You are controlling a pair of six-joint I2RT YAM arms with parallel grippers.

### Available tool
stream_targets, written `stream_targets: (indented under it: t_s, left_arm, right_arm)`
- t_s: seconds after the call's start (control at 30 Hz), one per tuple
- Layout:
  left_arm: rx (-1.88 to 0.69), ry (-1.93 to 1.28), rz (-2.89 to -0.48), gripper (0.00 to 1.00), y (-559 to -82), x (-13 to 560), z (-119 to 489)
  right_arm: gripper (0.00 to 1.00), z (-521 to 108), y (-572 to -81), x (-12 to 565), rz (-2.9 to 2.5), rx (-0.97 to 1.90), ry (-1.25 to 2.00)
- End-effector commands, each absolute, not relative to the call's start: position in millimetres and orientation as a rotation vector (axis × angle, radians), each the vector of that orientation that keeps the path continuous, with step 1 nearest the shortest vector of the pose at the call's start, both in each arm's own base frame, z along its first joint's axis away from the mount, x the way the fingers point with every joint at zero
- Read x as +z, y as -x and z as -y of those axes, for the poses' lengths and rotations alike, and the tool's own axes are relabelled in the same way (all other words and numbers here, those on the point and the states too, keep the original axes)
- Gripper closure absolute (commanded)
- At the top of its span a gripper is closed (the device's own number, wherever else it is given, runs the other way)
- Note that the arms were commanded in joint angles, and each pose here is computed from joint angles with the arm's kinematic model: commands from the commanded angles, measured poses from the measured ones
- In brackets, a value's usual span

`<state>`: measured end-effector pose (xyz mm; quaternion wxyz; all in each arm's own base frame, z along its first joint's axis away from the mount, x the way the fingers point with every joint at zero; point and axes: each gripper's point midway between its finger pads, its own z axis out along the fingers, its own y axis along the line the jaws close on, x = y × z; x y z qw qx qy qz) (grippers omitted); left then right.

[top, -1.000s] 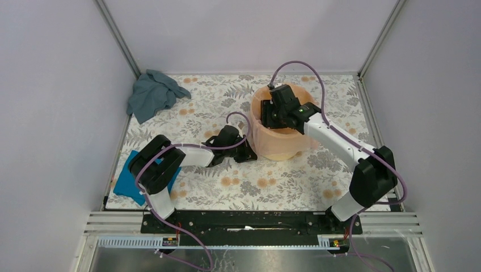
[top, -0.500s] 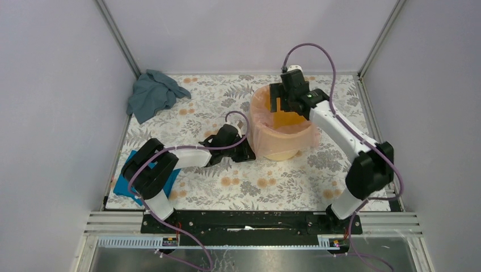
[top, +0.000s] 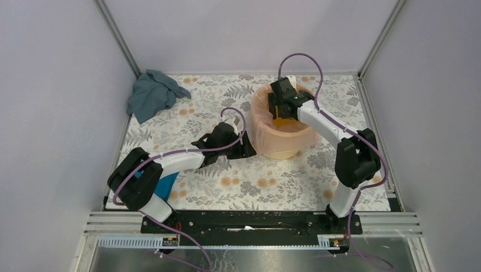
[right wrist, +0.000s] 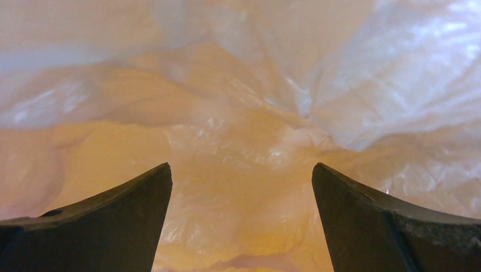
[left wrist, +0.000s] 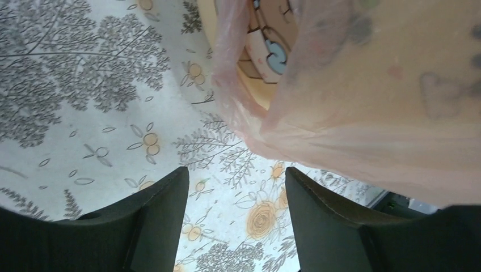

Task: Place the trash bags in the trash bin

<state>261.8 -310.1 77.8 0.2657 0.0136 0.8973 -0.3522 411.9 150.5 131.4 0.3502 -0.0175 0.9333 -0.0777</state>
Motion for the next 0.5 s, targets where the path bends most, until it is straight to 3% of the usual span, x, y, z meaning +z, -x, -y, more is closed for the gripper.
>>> stream_targets:
  t_s: [0.0,0.23,0.47]
  left_arm:
    - [-0.908,-0.04,-2.341,0.31,-266,97,298]
    - [-0.764,0.079,-2.196,0.19,-273,152,255]
    - [-0.689,0.087,-1.941,0.1,-276,260,215]
  right_arm:
    - [0.0,-165,-398,176,-2.363,-0.058,0.084]
    - [0.0,-193,-377,168,-2.399,0.185,0.145]
    - [0.08,-197,-373,113,-2.544,0.157,0.148]
